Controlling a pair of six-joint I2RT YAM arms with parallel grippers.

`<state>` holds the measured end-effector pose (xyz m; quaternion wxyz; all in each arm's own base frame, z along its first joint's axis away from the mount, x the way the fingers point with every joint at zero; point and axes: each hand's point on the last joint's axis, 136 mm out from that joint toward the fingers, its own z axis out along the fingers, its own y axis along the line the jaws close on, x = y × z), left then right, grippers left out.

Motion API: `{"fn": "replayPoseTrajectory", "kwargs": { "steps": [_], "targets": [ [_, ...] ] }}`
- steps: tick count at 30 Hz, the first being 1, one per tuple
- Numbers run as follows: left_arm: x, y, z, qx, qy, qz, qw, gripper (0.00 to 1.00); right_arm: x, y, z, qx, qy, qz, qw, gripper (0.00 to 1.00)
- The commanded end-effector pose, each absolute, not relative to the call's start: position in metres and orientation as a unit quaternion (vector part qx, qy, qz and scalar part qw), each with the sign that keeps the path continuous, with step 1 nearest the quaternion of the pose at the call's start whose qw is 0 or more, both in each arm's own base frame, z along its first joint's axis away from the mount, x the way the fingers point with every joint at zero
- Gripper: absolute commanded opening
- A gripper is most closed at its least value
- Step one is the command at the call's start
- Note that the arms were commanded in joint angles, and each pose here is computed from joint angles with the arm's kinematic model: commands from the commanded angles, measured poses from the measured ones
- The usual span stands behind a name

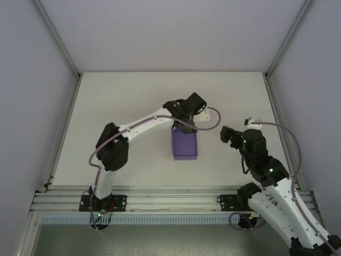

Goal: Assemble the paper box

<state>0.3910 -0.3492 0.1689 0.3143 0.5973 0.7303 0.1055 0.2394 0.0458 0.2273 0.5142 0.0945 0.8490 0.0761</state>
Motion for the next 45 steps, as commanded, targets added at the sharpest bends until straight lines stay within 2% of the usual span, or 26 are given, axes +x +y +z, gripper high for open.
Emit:
{"fn": "replayPoseTrajectory", "kwargs": {
  "steps": [1, 7, 10, 13, 17, 24, 29, 31, 33, 36, 38, 40, 43, 45],
  "targets": [
    [0.394, -0.347, 0.224, 0.509, 0.770, 0.070, 0.378, 1.00, 0.237, 0.040, 0.242, 0.110, 0.838, 0.079, 0.528, 1.00],
    [0.388, -0.299, 0.277, 0.281, 0.863, 0.045, 0.416, 1.00, 0.242, 0.044, 0.244, 0.106, 0.834, 0.084, 0.535, 1.00],
    [0.366, -0.254, 0.280, 0.154, 0.901, 0.053, 0.401, 1.00, 0.248, 0.044, 0.238, 0.102, 0.843, 0.068, 0.524, 1.00],
    [0.328, -0.230, 0.265, 0.076, 0.929, 0.004, 0.362, 1.00, 0.254, 0.043, 0.230, 0.103, 0.853, 0.045, 0.510, 1.00],
    [0.286, -0.227, 0.238, 0.033, 0.948, -0.083, 0.304, 1.00, 0.264, 0.050, 0.222, 0.093, 0.859, 0.045, 0.501, 1.00],
    [0.280, -0.275, 0.229, 0.056, 0.940, -0.201, 0.270, 1.00, 0.271, 0.056, 0.211, 0.083, 0.867, 0.044, 0.489, 1.00],
    [0.286, -0.286, 0.199, 0.088, 0.961, -0.148, 0.214, 0.97, 0.267, 0.054, 0.203, 0.087, 0.870, 0.041, 0.483, 1.00],
    [0.288, -0.286, 0.184, 0.099, 0.967, -0.128, 0.199, 0.89, 0.266, 0.053, 0.201, 0.089, 0.871, 0.042, 0.482, 1.00],
    [0.291, -0.286, 0.172, 0.110, 0.970, -0.109, 0.187, 0.76, 0.266, 0.054, 0.200, 0.088, 0.871, 0.043, 0.481, 1.00],
    [0.298, -0.282, 0.165, 0.136, 0.971, -0.069, 0.182, 0.47, 0.267, 0.054, 0.198, 0.084, 0.873, 0.041, 0.479, 1.00],
    [0.305, -0.277, 0.166, 0.163, 0.968, -0.040, 0.186, 0.23, 0.268, 0.057, 0.198, 0.079, 0.875, 0.042, 0.475, 1.00],
    [0.314, -0.278, 0.170, 0.208, 0.958, -0.026, 0.194, 0.09, 0.270, 0.061, 0.196, 0.069, 0.879, 0.046, 0.470, 1.00],
    [0.325, -0.277, 0.171, 0.300, 0.932, 0.003, 0.205, 0.00, 0.273, 0.068, 0.190, 0.048, 0.885, 0.049, 0.460, 1.00],
    [0.336, -0.270, 0.168, 0.353, 0.911, 0.044, 0.211, 0.00, 0.275, 0.070, 0.188, 0.040, 0.889, 0.046, 0.453, 1.00]
  ]
}}
